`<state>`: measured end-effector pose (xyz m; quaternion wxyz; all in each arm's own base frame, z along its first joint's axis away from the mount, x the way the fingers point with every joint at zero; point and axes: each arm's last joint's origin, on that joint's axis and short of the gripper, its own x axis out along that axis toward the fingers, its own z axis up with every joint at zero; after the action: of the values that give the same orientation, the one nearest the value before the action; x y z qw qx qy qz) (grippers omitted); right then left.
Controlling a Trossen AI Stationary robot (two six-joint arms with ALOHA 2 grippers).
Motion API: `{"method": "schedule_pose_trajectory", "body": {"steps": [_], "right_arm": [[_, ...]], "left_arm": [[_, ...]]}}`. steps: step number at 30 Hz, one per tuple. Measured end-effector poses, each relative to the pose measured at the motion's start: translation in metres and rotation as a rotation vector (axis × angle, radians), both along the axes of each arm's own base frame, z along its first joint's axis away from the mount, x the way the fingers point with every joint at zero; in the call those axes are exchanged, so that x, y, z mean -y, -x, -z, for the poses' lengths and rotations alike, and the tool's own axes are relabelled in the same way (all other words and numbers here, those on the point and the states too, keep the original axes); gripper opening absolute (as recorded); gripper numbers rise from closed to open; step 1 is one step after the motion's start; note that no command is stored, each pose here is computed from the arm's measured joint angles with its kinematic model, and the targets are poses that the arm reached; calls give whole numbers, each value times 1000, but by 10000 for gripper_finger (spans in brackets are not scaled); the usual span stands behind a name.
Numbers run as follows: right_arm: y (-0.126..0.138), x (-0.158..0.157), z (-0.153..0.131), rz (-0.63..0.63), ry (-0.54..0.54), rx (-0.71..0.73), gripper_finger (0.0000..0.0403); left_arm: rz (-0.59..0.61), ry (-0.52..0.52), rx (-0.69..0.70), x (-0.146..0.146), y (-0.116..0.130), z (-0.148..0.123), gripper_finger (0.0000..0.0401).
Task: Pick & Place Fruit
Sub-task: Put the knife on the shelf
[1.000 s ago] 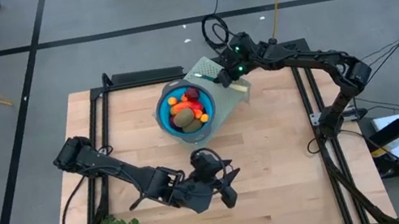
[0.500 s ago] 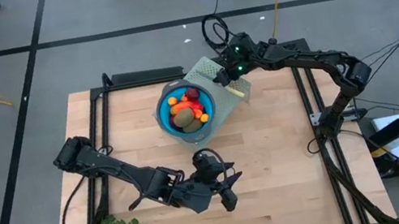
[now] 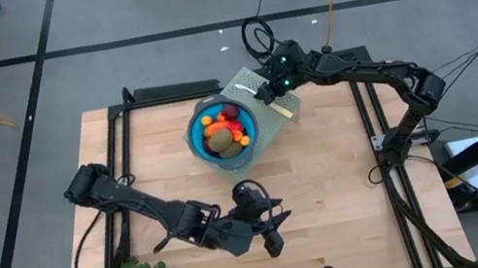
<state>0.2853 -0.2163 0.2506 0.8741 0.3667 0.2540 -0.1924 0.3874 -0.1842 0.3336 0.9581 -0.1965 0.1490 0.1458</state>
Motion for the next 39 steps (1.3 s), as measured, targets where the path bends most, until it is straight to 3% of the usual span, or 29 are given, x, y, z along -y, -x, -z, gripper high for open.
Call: {"method": "schedule_pose_trajectory", "body": {"steps": [14, 20, 25, 30, 39], "right_arm": [[9, -3, -12, 25, 125, -44, 100], [25, -17, -32, -53, 200, -89, 99], [41, -39, -41, -165, 271, -218, 67], [54, -58, -57, -248, 353, -214, 10], [95, -92, -52, -286, 425, -181, 2]], "left_arm": [[10, 2, 1, 4, 2, 0, 161], [12, 0, 1, 5, 3, 0, 161], [12, -7, 2, 8, 4, 0, 161], [-12, -23, 5, 7, 4, 0, 161], [-25, -49, -2, 10, 7, 1, 161]]}}
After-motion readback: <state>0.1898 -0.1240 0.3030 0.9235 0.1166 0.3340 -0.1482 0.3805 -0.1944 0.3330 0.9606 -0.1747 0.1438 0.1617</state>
